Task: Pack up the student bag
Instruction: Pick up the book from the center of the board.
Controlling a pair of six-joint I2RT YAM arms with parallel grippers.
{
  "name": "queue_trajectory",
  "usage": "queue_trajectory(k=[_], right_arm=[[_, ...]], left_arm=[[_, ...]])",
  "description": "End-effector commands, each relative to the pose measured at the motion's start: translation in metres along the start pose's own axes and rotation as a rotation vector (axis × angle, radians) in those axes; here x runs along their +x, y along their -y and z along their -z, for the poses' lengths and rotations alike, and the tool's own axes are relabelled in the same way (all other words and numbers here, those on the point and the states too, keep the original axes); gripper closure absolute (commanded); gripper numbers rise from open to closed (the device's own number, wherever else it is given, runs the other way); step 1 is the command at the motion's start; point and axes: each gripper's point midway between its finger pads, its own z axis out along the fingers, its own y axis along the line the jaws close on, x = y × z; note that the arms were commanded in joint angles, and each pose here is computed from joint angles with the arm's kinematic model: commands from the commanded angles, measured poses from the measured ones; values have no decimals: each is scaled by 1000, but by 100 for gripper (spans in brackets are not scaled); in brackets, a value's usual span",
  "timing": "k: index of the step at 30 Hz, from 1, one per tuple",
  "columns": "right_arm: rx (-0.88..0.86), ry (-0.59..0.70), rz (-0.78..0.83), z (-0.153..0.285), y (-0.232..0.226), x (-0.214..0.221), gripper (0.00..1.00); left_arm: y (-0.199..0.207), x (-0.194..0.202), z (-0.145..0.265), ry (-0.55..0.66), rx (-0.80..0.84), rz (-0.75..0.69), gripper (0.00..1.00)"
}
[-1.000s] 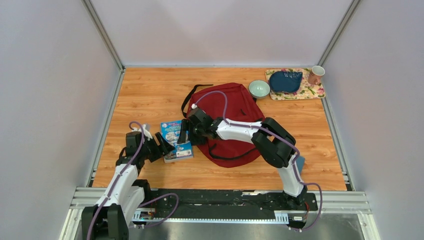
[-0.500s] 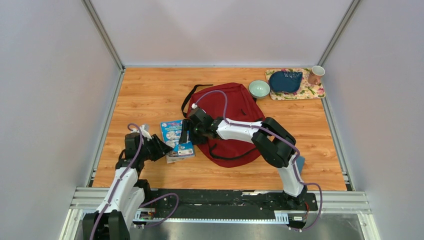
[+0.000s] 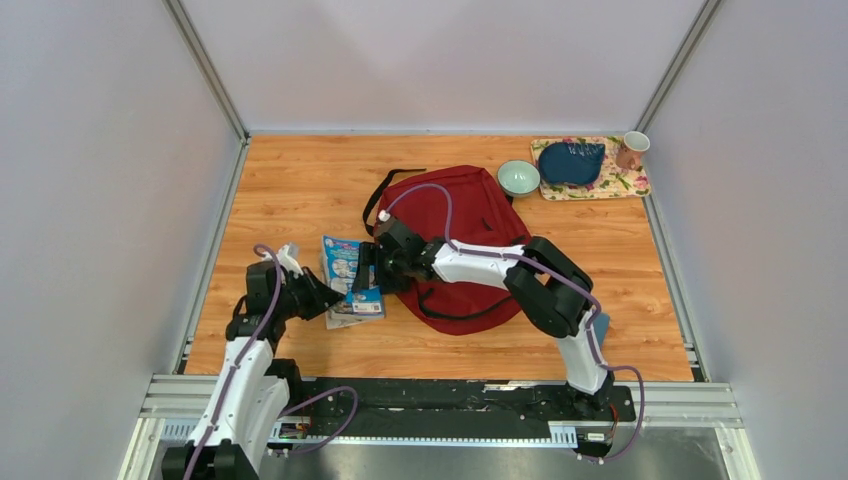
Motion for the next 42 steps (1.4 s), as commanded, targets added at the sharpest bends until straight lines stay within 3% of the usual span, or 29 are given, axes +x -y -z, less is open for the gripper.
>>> queue_trajectory(k=[1,7,12,16,21,33,42], right_arm=[[-228,53,77,50,-74,-5,23],[-230,162,59,101,-56,-30,19],[-342,225,50,153,-58,-39,17],[-490,289,82,195,-75,-41,16],[-552,331,143,232,-82,-35,14],[-533,420,128,253,-69,-45,13],[-704,403,166,269,-103,-45,12]], left_arm=[[42,-37,27,111,69,-129,100],[98,-73,68,231,185,-231,100],[150,-78,90,242,412,-275,100],[174,-70,97,199,586,-254,100],[195,-64,110,188,756,-290,100],[218,-58,133,173,915,-305,100],[220,-36,127,53,969,-318,100]])
